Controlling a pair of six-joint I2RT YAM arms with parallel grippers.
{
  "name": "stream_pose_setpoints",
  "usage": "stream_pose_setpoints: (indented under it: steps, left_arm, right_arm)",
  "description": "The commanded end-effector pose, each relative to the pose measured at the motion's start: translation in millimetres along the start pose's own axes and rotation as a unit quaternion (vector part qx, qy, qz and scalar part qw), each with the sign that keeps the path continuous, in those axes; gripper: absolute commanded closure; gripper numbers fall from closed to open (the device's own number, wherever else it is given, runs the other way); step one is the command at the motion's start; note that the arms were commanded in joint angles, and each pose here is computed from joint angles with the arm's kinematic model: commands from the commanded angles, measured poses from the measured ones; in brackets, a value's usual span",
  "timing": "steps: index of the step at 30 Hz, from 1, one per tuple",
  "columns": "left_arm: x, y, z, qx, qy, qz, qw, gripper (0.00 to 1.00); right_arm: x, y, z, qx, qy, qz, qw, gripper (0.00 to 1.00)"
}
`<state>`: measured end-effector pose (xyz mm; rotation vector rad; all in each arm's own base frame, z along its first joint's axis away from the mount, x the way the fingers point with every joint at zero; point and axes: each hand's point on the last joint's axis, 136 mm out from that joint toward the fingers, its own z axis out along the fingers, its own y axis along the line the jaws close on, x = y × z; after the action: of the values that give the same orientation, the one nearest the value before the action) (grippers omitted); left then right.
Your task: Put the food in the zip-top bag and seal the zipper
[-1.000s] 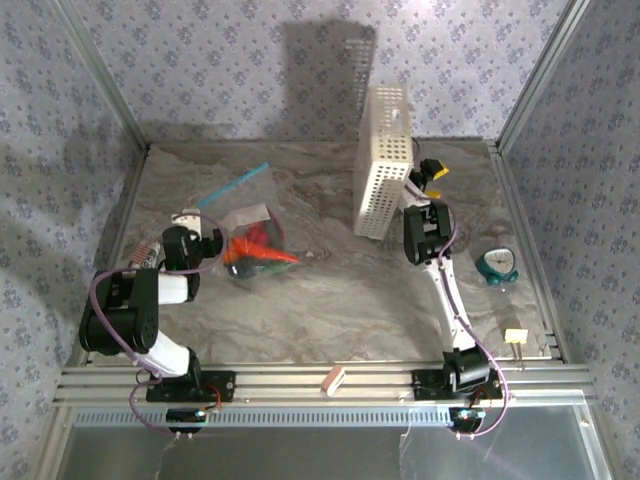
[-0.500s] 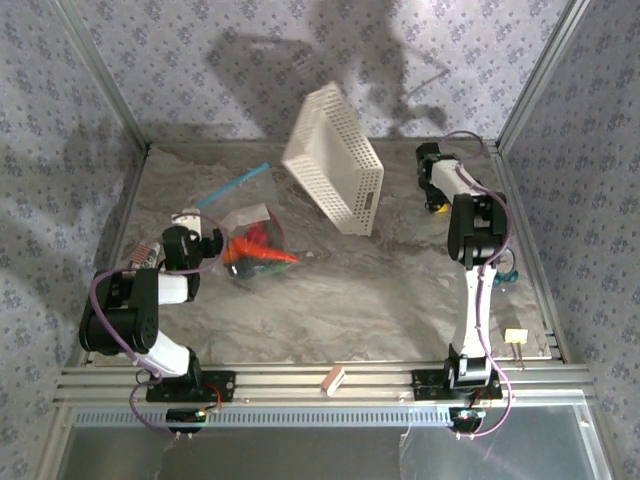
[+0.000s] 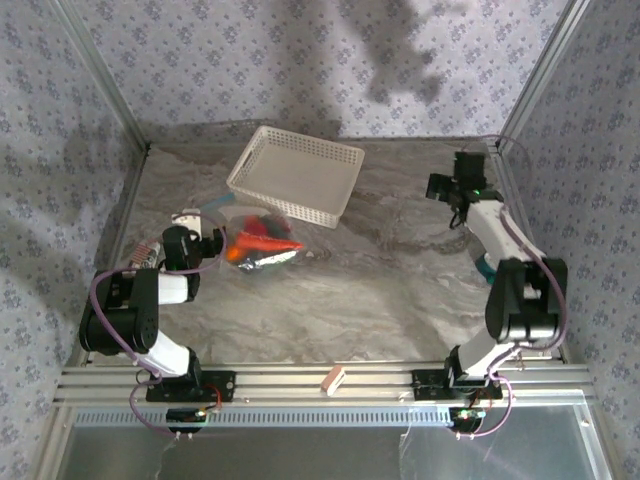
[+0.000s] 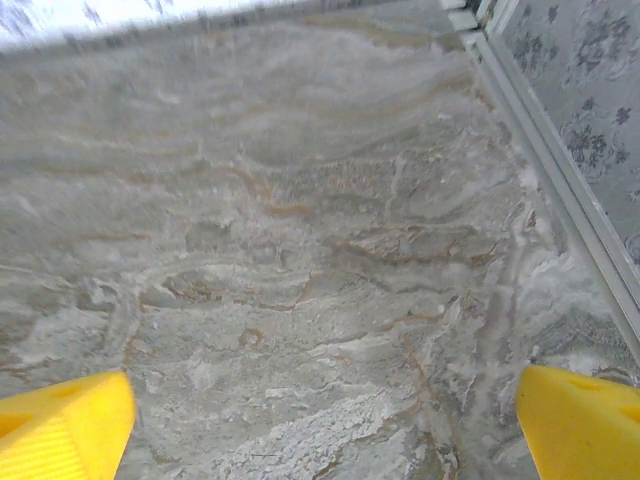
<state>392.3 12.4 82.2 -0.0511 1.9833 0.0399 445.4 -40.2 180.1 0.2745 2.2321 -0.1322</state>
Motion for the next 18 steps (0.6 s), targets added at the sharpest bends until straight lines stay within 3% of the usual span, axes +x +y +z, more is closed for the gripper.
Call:
stream_pose_setpoints:
  steps: [1,5,8,11,14,16,18]
  left_arm:
    - [-9,-3,3,0.010,-0.010,-0.002,1.000,0.00]
    - [-8,-3,3,0.009,-0.010,-0.003,1.000,0.00]
    - [-8,-3,3,0.009,-0.010,-0.003,1.000,0.00]
    - [-9,-3,2,0.010,-0.011,-0.003,1.000,0.00]
    - [-9,-3,3,0.009,-0.011,-0.003,1.000,0.00]
    - [-8,-3,3,0.009,-0.010,-0.003,1.000,0.00]
    - [-9,-3,3,0.010,-0.011,-0.003,1.000,0.00]
  right_arm:
    - [-15,18,-28,-0.099,-0.066,0.020,0.993,0.00]
    - [-23,-3,-87,-0.060,-0.163,0.046,0.984,0.00]
    - [-23,-55,-128,0.055,-0.231,0.140,0.961,0.00]
    - [-6,-102,-140,0.152,-0.243,0.209,0.935,0.00]
    - [4,-93,-112,0.121,-0.203,0.146,0.961,0.00]
    - [13,-60,-84,0.039,-0.178,0.079,0.980,0.00]
    - [23,-27,-66,-0.033,-0.174,0.025,0.984,0.00]
